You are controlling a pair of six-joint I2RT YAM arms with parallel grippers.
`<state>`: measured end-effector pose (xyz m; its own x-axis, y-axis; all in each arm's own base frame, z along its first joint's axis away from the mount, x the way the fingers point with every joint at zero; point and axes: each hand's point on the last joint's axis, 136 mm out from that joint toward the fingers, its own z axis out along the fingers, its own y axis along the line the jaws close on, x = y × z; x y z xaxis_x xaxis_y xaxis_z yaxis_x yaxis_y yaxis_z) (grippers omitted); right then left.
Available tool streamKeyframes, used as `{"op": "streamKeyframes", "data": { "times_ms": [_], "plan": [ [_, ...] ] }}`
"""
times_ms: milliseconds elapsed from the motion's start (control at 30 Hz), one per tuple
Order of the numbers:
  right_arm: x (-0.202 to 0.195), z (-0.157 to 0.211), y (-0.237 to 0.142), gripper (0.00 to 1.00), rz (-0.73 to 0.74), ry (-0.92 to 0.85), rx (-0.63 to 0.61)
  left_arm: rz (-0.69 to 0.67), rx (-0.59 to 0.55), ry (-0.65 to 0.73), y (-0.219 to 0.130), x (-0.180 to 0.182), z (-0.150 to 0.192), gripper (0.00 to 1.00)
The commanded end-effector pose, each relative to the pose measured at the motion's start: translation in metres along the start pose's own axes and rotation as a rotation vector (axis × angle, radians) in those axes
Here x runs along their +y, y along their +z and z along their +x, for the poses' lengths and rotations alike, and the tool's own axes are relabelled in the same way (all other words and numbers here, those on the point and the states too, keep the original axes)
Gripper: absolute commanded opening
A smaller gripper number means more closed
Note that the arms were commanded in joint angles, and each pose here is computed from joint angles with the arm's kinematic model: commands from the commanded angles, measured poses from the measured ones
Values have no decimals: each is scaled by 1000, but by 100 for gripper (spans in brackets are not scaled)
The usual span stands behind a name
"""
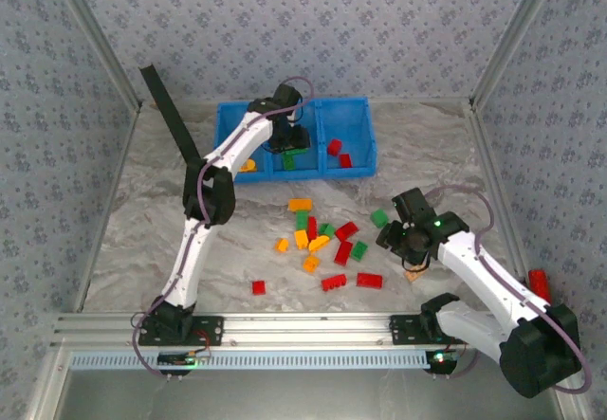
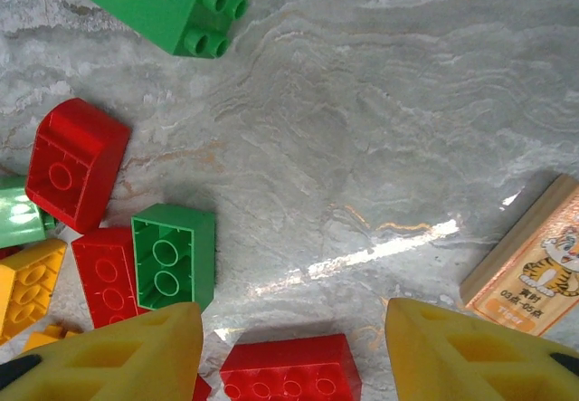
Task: Sort the legos into containers by color
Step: Place the lego in the container, then pick up the lego from the bottom-center of the table.
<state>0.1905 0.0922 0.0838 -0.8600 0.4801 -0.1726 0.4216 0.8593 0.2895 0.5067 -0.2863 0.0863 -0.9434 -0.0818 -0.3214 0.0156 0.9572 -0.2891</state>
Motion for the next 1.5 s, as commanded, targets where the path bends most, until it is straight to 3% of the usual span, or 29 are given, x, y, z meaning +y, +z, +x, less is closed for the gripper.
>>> {"op": "streamKeyframes", "data": {
  "times_ms": [0,133,267,867,967,1233,1467],
  "plan": [
    [4,6,6,58,-16,22,26,0,-3,-15,-7,3,-5,43],
    [4,7,8,58,-11,19,29,7,-16,-18,-10,1,-8,40],
    [3,9,9,58,-9,18,35,10,4,-22,-6,1,-3,57],
    [19,15,16,59,-59,-5,63,29,-23,-13,-26,-6,-8,74],
    [21,19,18,59,-61,-18,75,44,-30,-7,-32,-9,-10,80],
    [16,41,21,59,-44,-55,146,77,-74,-4,-60,-18,-18,80],
    [7,74,31,75,-21,-149,219,172,-119,36,-101,-40,-25,80]
  ]
}}
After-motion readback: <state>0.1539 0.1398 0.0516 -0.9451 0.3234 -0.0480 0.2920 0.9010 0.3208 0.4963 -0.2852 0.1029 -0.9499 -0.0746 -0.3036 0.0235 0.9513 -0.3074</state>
